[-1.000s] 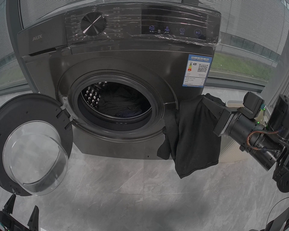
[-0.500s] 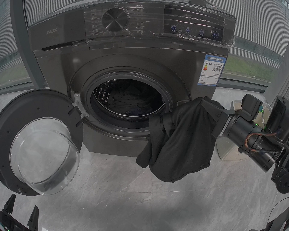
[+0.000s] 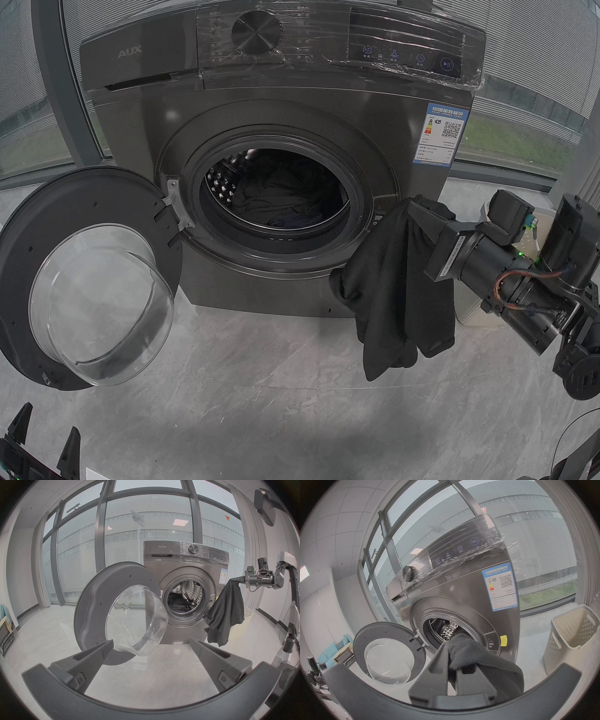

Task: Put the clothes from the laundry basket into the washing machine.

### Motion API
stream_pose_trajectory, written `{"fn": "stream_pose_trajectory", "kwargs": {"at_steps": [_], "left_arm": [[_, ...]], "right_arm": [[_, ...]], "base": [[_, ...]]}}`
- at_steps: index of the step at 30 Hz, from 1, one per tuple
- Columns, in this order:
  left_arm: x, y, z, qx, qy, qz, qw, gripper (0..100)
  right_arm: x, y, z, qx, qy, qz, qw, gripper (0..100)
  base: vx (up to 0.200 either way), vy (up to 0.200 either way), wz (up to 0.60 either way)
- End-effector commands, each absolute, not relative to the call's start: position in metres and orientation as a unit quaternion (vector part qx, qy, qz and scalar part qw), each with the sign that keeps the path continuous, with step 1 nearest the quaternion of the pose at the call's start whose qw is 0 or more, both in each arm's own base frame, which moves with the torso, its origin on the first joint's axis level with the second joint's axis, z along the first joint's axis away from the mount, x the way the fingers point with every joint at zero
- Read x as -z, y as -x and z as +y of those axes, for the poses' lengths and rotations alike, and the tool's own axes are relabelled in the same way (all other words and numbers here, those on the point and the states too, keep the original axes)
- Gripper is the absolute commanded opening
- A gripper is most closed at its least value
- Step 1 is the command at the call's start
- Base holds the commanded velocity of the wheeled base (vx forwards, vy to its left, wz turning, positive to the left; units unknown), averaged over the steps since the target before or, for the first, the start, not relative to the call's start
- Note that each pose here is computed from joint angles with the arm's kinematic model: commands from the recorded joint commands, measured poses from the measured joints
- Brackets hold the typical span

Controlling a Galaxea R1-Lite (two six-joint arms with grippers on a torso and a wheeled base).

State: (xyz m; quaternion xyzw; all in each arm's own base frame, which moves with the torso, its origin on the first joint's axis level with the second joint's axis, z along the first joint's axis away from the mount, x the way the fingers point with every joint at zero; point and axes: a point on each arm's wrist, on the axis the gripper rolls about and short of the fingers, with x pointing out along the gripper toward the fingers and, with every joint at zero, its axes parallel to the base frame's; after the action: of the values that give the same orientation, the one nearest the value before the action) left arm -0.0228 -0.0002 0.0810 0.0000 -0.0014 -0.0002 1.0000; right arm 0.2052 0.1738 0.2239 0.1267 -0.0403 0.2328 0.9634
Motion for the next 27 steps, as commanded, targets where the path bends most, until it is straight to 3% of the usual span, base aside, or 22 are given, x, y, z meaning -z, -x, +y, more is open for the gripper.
{"fn": "stream_pose_trajectory", "kwargs": {"at_steps": [1, 12, 15, 18, 19, 21, 27], "left_arm": [[-0.076, 0.023, 0.000, 0.001, 0.000, 0.000, 1.000, 100], [-0.081, 0.024, -0.001, 0.010, -0.006, -0.016, 1.000, 100], [-0.135, 0.037, -0.004, 0.060, -0.001, -0.115, 0.992, 100], [-0.157, 0.026, -0.007, 0.147, -0.009, -0.078, 0.986, 100], [-0.159, 0.024, -0.008, 0.153, -0.009, -0.071, 0.986, 100], [-0.166, -0.001, -0.009, 0.202, -0.008, -0.015, 0.979, 100], [-0.178, -0.055, -0.012, 0.262, -0.027, 0.024, 0.964, 100]], "right_arm": [[-0.222, -0.208, 0.179, -0.237, -0.125, -0.037, 0.963, 0], [-0.228, -0.209, 0.202, -0.268, -0.135, -0.049, 0.953, 0], [-0.235, -0.201, 0.215, -0.301, -0.149, -0.068, 0.939, 0], [-0.237, -0.198, 0.229, -0.329, -0.158, -0.080, 0.928, 0], [-0.237, -0.198, 0.231, -0.331, -0.158, -0.080, 0.927, 0], [-0.235, -0.201, 0.240, -0.336, -0.163, -0.087, 0.923, 0], [-0.247, -0.212, 0.247, -0.332, -0.177, -0.114, 0.920, 0]], "base": [[0.000, 0.000, 0.00], [0.000, 0.000, 0.00], [0.000, 0.000, 0.00], [0.000, 0.000, 0.00], [0.000, 0.000, 0.00], [0.000, 0.000, 0.00], [0.000, 0.000, 0.00]]}}
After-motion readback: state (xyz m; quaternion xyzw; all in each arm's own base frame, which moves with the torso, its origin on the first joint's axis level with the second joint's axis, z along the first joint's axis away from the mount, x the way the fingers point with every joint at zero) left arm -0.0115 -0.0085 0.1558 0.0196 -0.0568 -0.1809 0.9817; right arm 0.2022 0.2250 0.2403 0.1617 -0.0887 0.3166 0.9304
